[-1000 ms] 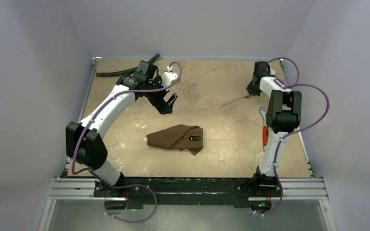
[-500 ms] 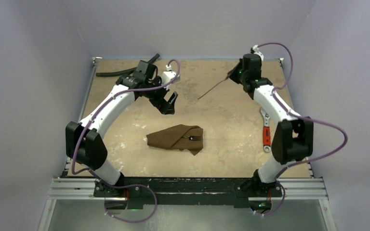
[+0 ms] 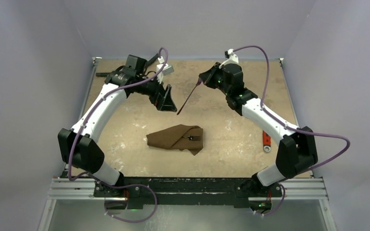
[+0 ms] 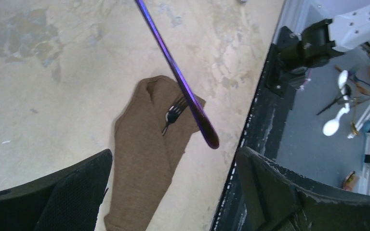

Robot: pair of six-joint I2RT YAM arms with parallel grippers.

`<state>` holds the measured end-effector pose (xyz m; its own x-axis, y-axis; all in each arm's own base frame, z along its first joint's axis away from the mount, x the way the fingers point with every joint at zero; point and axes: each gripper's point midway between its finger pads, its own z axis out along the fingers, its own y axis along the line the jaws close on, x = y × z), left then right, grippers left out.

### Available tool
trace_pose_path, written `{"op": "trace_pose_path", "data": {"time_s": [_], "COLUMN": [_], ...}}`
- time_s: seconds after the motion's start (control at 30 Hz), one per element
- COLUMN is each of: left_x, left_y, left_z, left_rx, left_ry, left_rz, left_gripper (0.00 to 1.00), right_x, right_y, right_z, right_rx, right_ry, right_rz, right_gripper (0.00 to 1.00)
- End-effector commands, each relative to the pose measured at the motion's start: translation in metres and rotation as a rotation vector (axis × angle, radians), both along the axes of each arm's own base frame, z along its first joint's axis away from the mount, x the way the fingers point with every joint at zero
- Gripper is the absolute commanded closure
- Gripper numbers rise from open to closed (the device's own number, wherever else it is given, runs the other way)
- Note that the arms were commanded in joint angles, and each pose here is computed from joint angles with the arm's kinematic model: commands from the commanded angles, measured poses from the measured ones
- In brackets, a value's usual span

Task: Fold the napkin into a case and place the utensils inside
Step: Reset both arms

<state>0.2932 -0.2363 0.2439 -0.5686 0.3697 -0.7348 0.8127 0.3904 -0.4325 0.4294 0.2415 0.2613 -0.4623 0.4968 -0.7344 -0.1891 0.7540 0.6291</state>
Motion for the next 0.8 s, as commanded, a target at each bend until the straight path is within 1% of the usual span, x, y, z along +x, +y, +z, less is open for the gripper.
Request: {"op": "trace_pose_path", "data": {"time_s": [0.0,0.1,0.2,0.27,0.33,0.4,0.43,0.47,0.5,0.53,0.57,0.63,0.67,0.73,0.77], "left_x": [-0.026,-0.034,-0.042,-0.044,-0.045,-0.046,-0.045,-0.044,-0.044,-0.042,-0.041,-0.04,-0.04,-0.042,-0.043], "left_y": [-0.006,-0.008,-0.01,-0.012,-0.012,-0.013,-0.013,-0.012,-0.011,-0.009,-0.007,-0.001,0.002,0.01,0.014], "left_z": [0.028,0.026,0.024,0.023,0.027,0.033,0.035,0.037,0.037,0.037,0.036,0.033,0.031,0.022,0.016], "left_rx": [-0.113,-0.139,-0.167,-0.18,-0.205,-0.242,-0.253,-0.259,-0.261,-0.261,-0.26,-0.256,-0.251,-0.215,-0.187], "left_ry": [0.011,0.068,0.134,0.164,0.191,0.217,0.222,0.223,0.221,0.216,0.213,0.216,0.214,0.213,0.208], "left_rz": [-0.095,-0.121,-0.143,-0.153,-0.16,-0.172,-0.174,-0.175,-0.175,-0.171,-0.167,-0.16,-0.161,-0.163,-0.168], "left_gripper": [0.02,0.01,0.02,0.08,0.18,0.34,0.44,0.55,0.67,0.81,0.99,1.0,1.0,1.0,1.0], "right_x": [-0.013,-0.024,-0.037,-0.044,-0.051,-0.057,-0.061,-0.065,-0.069,-0.072,-0.076,-0.081,-0.084,-0.093,-0.094], "right_y": [0.01,0.022,0.031,0.036,0.042,0.046,0.048,0.048,0.05,0.049,0.049,0.053,0.057,0.071,0.07], "right_z": [0.07,0.085,0.103,0.111,0.117,0.121,0.123,0.125,0.127,0.128,0.129,0.128,0.124,0.113,0.111], "right_rx": [0.111,0.135,0.202,0.235,0.257,0.267,0.276,0.284,0.292,0.298,0.302,0.293,0.275,0.199,0.148], "right_ry": [-0.188,-0.232,-0.302,-0.341,-0.374,-0.393,-0.404,-0.418,-0.424,-0.434,-0.444,-0.445,-0.442,-0.39,-0.381], "right_rz": [0.044,0.061,0.071,0.07,0.064,0.052,0.048,0.042,0.038,0.036,0.042,0.079,0.113,0.235,0.288], "right_gripper": [1.0,1.0,1.0,1.0,1.0,1.0,1.0,1.0,1.0,1.0,1.0,1.0,0.95,0.67,0.57]}}
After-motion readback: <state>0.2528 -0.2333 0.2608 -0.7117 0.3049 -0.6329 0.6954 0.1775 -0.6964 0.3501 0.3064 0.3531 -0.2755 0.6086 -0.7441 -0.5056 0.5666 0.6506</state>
